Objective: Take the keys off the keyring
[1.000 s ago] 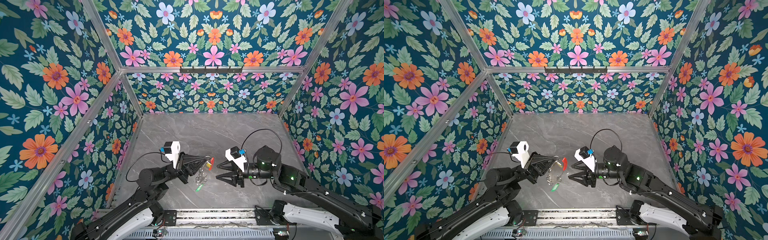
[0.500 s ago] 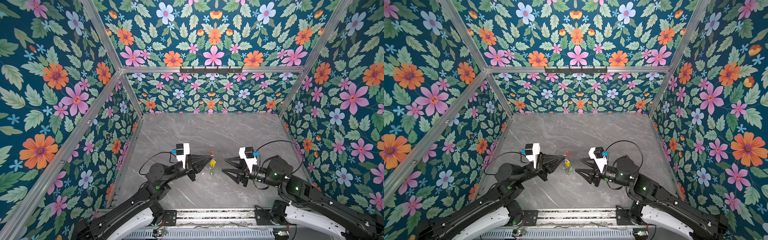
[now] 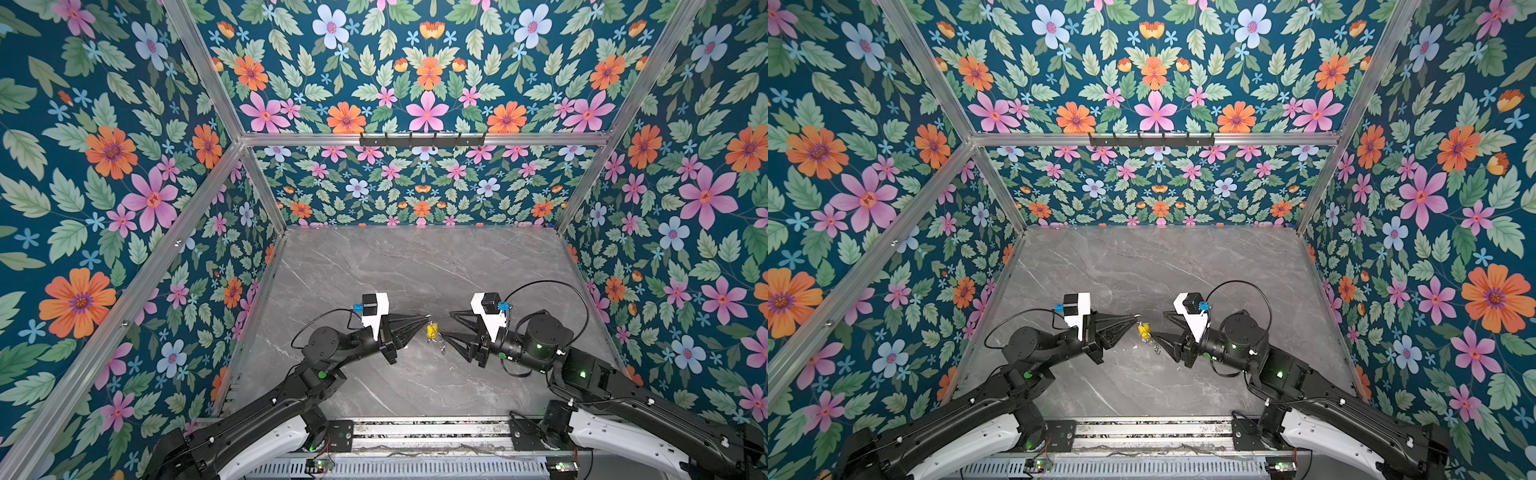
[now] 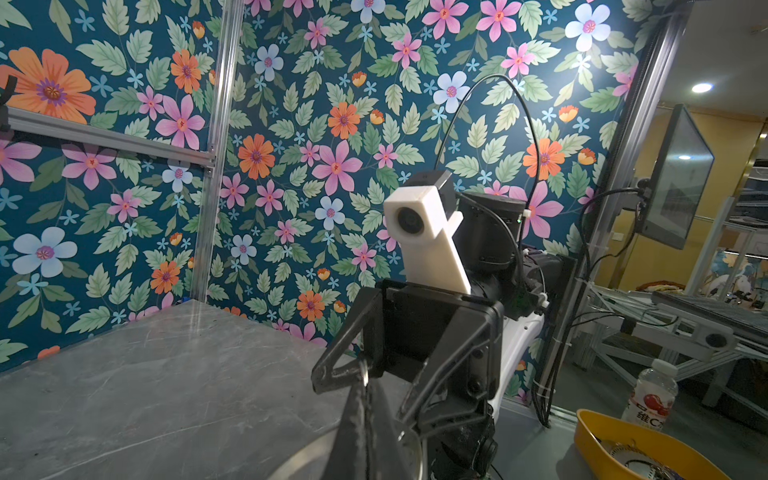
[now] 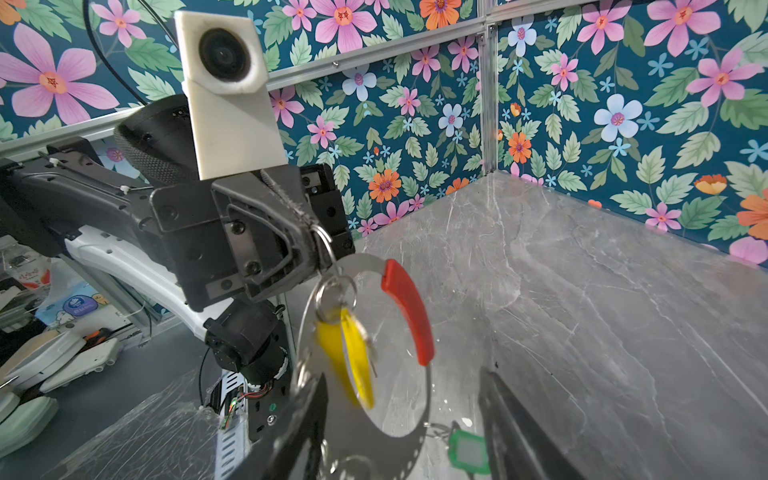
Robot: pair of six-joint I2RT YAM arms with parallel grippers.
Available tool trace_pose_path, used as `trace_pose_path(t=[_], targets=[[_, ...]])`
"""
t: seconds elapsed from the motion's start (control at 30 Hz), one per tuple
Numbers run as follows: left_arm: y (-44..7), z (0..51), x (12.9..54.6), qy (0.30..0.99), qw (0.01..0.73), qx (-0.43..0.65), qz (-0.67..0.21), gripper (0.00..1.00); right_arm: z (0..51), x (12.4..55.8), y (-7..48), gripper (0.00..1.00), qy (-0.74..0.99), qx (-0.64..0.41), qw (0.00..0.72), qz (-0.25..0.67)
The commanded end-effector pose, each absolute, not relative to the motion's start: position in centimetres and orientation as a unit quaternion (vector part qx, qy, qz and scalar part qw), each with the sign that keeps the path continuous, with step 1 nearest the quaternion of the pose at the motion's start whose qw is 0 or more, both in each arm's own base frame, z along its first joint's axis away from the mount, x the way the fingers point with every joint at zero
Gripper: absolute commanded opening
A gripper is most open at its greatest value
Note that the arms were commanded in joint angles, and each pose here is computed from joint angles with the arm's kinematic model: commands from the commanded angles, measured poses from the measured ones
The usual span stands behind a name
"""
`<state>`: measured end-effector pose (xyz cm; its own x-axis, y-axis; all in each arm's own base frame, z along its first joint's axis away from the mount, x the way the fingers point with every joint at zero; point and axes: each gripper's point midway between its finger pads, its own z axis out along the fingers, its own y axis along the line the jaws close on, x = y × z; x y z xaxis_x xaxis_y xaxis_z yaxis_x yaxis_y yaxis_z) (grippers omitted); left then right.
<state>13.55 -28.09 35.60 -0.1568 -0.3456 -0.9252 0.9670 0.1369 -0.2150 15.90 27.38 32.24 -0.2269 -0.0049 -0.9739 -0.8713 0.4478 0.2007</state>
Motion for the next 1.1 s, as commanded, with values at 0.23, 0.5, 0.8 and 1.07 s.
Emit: trace_pose_path(t=[0.23,0.5,0.8,1.07], targets=[[-28.2,36.2,13.1,0.472,0.577,0.322,-0.584,0.00,33.8,15.2,27.2,0.54,0.644,-0.344,0.488,0.479],[-28.3,35.9,13.1,0.474,0.573,0.325,-0.584,0.00,33.9,15.0,28.3,0.51,0.638,-0.362,0.469,0.491],[-28.2,35.6,13.0,0.478,0.569,0.326,-0.584,0.00,35.2,14.8,28.8,0.50,0.626,-0.373,0.451,0.515],[-28.1,35.6,13.0,0.479,0.569,0.323,-0.585,0.00,35.8,14.7,29.9,0.42,0.616,-0.381,0.428,0.540]])
